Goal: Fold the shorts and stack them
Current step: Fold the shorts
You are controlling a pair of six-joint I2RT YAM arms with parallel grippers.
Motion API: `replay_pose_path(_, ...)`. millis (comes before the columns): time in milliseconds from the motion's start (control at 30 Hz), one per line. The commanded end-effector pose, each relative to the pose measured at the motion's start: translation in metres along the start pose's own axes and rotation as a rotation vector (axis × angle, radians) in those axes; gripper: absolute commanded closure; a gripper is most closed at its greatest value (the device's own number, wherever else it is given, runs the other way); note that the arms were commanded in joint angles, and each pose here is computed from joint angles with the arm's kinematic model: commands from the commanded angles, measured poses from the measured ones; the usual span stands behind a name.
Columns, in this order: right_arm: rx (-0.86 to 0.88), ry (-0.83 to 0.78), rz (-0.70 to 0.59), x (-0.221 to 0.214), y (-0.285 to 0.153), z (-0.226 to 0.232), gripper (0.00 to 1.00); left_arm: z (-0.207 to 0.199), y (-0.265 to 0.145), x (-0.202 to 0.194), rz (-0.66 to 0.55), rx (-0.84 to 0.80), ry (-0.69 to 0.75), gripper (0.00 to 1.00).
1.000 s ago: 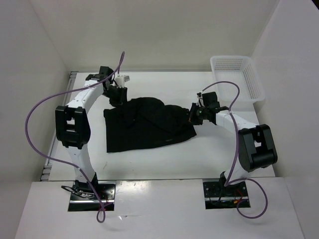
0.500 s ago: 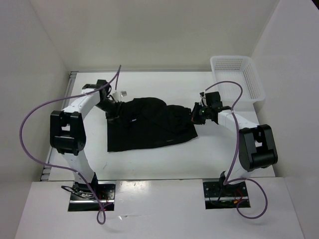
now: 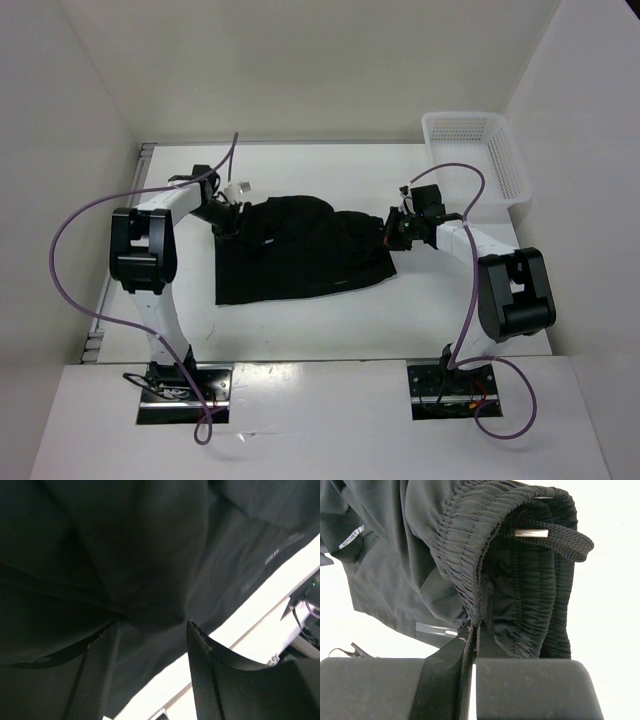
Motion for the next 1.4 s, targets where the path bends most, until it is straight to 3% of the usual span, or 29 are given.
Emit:
replay_pose_path(0, 0.003, -0.031, -0.032, 0.012, -0.001, 0.002, 1.0, 0.013, -0.01, 0.028, -0.112, -0.005, 0.037, 0.37)
replay_pose_path(367, 0.003, -0.021, -0.032, 0.014, 0.0, 0.003, 1.0, -0.006, 0.008, 0.037, -0.034, -0.188, -0.009, 0.42)
replay_pose_path(500, 0.008, -0.026, -0.041, 0.017, -0.001, 0.005, 1.0, -0.012, 0.005, 0.04, -0.044, -0.22, -0.001, 0.53)
replay_pose_path(567, 0.004, -0.022, -0.033, 0.018, 0.0, 0.005, 1.0, -0.015, 0.003, 0.043, -0.053, -0.239, 0.006, 0.68)
replay_pose_path(733, 0.035, -0.036, -0.027, 0.021, 0.0, 0.011, 1.0, -0.021, -0.006, 0.055, -0.088, -0.235, 0.042, 0.93)
replay_pose_path(833, 0.075, -0.03, -0.045, 0.04, -0.005, 0.022, 1.0, -0.033, -0.033, 0.08, -0.187, -0.169, 0.138, 1.0)
replay_pose_path(933, 0.129, 0.018, -0.114, 0.074, -0.02, 0.029, 1.0, -0.041, -0.076, 0.116, -0.353, 0.01, 0.262, 1.0)
replay_pose_path(1067, 0.195, 0.097, -0.249, 0.133, -0.041, 0.02, 1.0, -0.038, -0.131, 0.155, -0.535, 0.255, 0.322, 1.0)
replay_pose_path(1233, 0.222, 0.09, -0.259, 0.153, -0.046, 0.022, 1.0, -0.04, -0.146, 0.155, -0.556, 0.31, 0.317, 1.0)
replay_pose_path(1367, 0.187, 0.104, -0.233, 0.135, -0.043, 0.007, 1.0, -0.034, -0.139, 0.113, -0.491, 0.343, 0.267, 1.0)
Point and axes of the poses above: each gripper's point midway between its finger pads, its own y axis out along the fingers, its own z axis along the line the jaws close on, x = y × z, the point moved 3 cm from there along -y, back along the fingers, and after that the axes turned 1 degree about y, right-handed, at the moved point
